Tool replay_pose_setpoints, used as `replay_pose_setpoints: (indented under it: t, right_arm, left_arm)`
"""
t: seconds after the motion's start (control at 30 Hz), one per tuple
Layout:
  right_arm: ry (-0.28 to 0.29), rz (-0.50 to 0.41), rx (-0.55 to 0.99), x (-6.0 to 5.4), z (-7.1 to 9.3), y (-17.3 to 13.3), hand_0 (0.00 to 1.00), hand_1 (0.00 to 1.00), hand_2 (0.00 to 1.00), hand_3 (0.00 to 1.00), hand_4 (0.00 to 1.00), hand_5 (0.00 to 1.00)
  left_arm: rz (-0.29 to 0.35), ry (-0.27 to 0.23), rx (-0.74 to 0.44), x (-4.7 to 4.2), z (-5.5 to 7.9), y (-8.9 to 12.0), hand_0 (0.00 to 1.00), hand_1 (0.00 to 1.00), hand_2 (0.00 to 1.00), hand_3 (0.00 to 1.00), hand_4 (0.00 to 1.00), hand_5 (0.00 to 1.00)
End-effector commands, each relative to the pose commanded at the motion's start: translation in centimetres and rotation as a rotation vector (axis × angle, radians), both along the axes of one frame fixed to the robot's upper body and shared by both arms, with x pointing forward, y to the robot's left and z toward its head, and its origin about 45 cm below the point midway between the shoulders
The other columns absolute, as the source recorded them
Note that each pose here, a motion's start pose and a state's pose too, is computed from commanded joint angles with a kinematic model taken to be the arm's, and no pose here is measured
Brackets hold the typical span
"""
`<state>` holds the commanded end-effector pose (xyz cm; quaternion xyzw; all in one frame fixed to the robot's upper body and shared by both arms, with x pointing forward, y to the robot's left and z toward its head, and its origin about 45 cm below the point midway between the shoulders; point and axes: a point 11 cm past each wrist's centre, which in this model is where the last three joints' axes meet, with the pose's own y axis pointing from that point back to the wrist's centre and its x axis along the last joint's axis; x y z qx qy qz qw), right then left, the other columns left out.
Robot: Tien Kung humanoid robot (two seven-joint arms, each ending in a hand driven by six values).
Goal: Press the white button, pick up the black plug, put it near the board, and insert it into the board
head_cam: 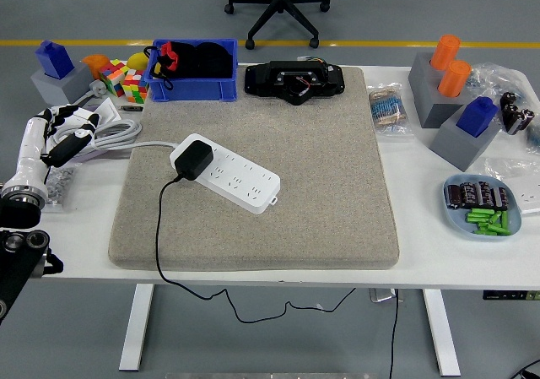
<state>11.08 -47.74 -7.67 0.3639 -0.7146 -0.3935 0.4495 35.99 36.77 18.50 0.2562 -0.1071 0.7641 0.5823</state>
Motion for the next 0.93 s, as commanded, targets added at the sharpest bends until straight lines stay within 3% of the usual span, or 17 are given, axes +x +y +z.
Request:
replay_pose_setpoints:
  t: [0.93]
  right_arm:
    - [0.000,-0.004,-0.003,0.08,0.12,-0.21,0.628,0.607,0.606,0.587,0.660,0.396]
  left_arm:
    - [-0.024,0.008,0.002,0.22,-0.06,-0.61,0.883,0.882,0.830,0.751,0.745,0.542]
